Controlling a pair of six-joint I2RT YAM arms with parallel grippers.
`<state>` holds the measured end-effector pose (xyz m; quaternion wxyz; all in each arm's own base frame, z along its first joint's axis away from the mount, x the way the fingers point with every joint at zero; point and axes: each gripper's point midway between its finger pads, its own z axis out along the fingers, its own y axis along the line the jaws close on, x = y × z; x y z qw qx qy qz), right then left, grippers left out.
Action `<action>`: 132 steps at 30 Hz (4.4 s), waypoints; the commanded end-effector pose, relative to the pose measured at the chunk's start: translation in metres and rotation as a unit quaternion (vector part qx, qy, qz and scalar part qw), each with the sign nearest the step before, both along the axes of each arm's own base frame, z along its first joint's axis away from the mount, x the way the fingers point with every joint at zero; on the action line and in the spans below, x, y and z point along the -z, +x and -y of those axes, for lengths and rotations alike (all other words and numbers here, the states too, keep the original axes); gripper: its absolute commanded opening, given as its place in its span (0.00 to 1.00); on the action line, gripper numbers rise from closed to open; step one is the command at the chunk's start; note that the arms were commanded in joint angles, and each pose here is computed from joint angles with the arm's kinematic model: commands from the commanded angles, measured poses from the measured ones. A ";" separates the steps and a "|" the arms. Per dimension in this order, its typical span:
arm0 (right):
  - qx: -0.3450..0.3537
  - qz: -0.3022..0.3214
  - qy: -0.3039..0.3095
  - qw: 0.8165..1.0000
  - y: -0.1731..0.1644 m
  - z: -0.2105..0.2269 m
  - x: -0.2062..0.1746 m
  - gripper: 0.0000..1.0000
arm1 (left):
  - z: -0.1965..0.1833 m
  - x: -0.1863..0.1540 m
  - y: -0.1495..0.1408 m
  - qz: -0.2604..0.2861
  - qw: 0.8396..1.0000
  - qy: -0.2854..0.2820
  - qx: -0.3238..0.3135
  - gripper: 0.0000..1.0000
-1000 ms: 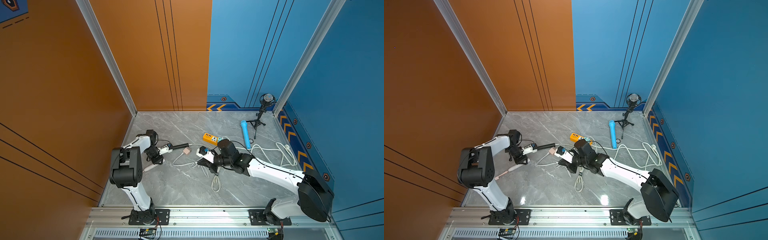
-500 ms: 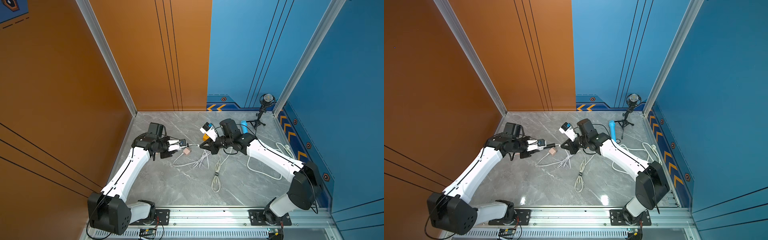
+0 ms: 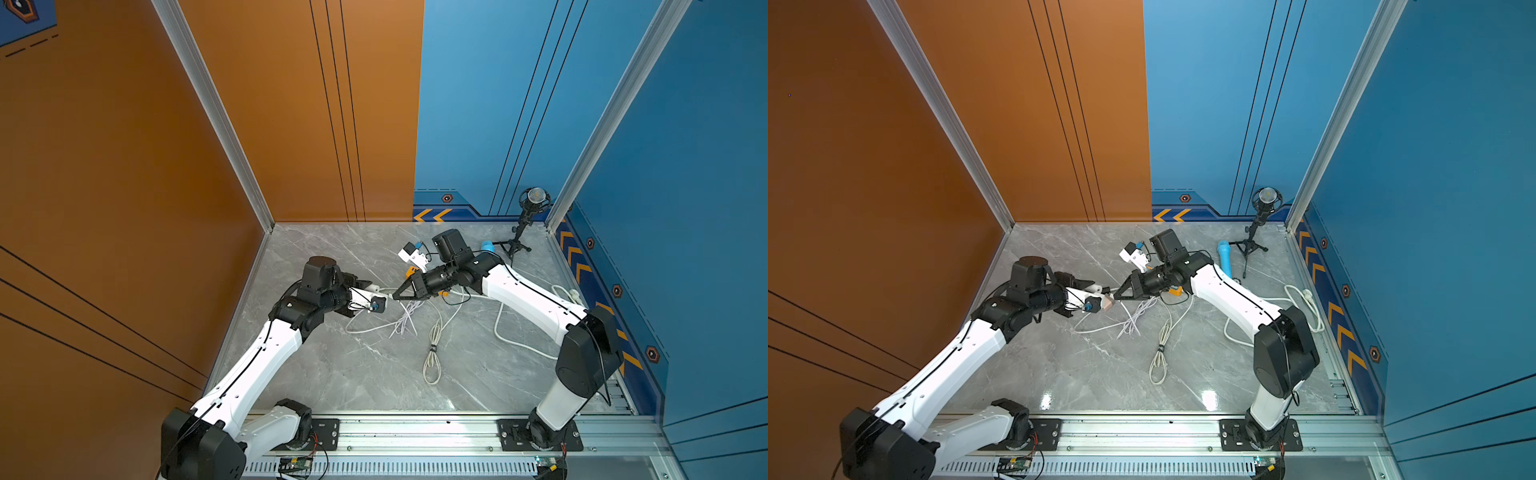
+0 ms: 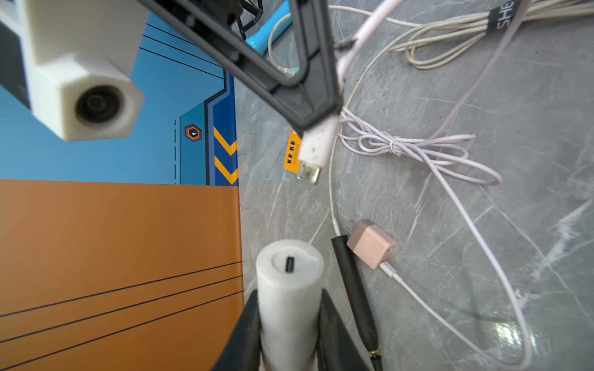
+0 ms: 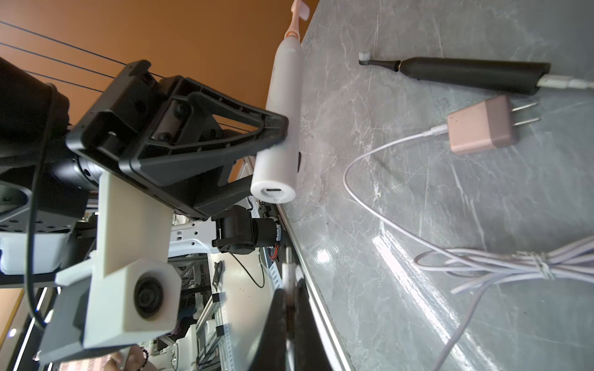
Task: Charge the electric toothbrush
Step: Insert the charging cable into the electric toothbrush.
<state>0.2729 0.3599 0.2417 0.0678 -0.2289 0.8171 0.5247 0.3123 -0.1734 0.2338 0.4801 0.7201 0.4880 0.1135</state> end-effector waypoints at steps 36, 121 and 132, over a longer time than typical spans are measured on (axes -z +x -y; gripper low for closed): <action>0.159 -0.025 0.196 0.967 0.080 0.055 -0.195 0.00 | 0.083 -0.200 0.084 0.388 0.902 -0.113 0.152 0.00; 0.176 -0.093 0.209 0.957 0.084 0.048 -0.192 0.00 | 0.124 -0.203 0.049 0.398 0.872 -0.130 0.253 0.00; 0.255 -0.080 0.218 0.939 0.121 0.081 -0.189 0.00 | 0.142 -0.196 -0.001 0.362 0.860 -0.166 0.318 0.00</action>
